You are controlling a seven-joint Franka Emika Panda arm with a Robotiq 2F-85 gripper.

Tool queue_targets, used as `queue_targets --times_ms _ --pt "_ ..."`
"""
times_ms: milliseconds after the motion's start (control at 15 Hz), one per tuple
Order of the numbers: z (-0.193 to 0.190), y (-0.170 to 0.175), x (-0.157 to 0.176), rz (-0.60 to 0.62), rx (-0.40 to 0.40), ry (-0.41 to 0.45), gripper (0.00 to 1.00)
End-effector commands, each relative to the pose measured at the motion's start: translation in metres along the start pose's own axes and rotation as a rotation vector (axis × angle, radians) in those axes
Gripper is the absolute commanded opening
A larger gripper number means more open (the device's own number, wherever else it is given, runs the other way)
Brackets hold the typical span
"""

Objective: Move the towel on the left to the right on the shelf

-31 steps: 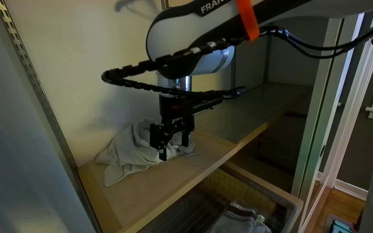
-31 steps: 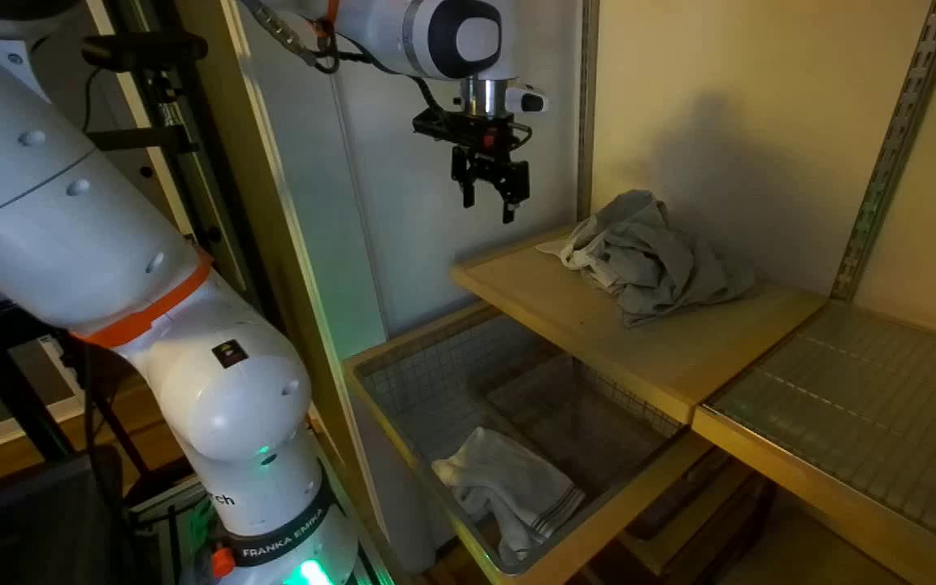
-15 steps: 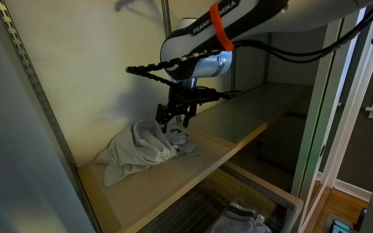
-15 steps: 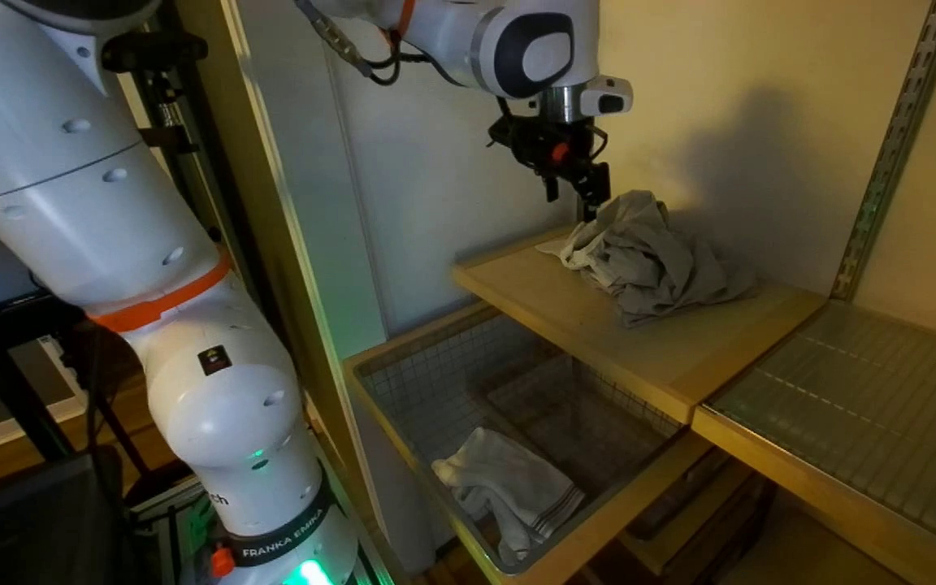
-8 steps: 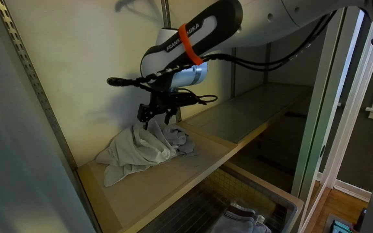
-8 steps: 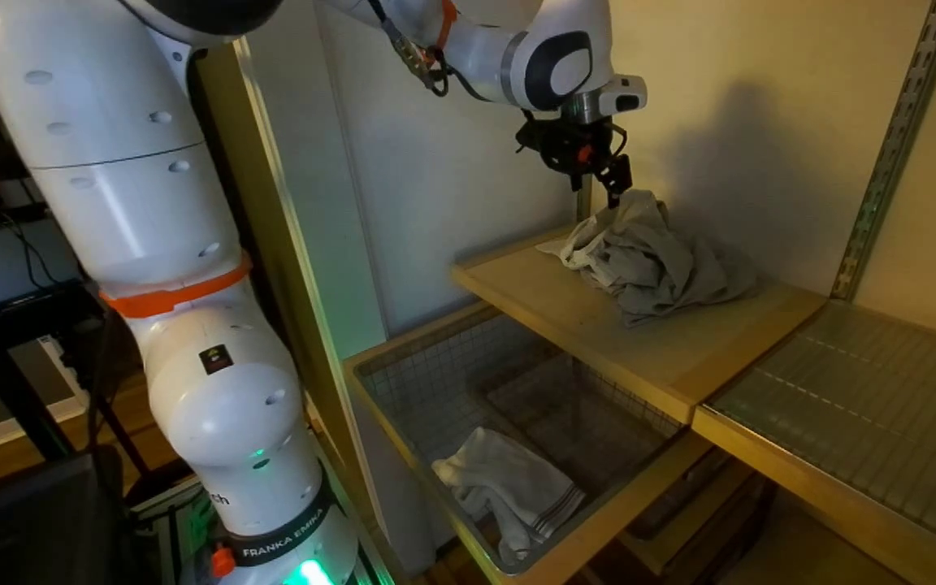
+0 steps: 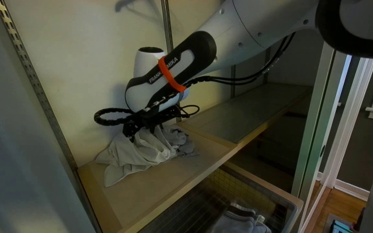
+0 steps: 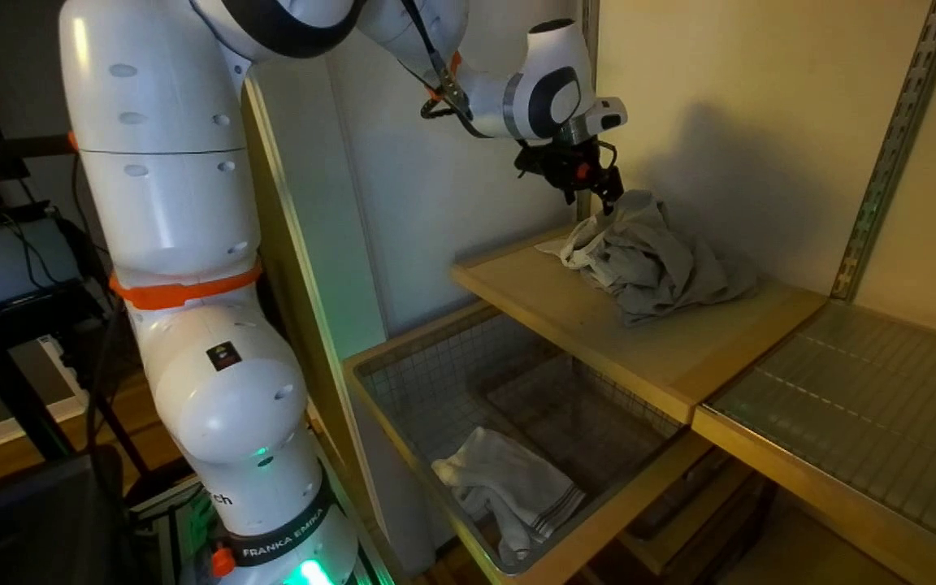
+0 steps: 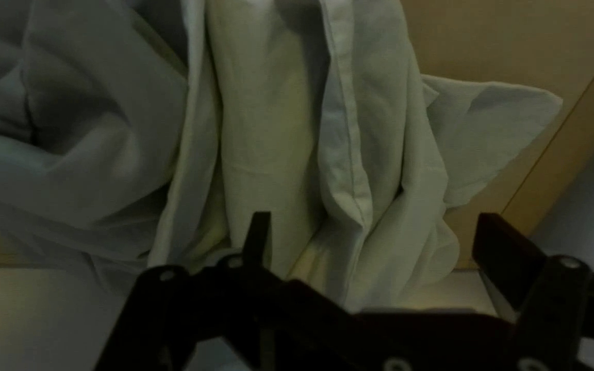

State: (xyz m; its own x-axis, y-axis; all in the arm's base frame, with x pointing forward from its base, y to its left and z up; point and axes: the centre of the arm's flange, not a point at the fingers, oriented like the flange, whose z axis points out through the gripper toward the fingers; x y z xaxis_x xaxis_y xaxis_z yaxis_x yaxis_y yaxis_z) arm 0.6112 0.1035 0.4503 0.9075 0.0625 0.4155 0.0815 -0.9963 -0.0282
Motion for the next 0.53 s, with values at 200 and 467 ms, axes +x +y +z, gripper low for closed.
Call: queue_targets --times_ms 200,467 --pt "0.042 -0.026 -0.007 -0.153 -0.068 0.015 0.66" --pt "0.053 -0.027 -0.011 -0.202 -0.085 0.009 0.34"
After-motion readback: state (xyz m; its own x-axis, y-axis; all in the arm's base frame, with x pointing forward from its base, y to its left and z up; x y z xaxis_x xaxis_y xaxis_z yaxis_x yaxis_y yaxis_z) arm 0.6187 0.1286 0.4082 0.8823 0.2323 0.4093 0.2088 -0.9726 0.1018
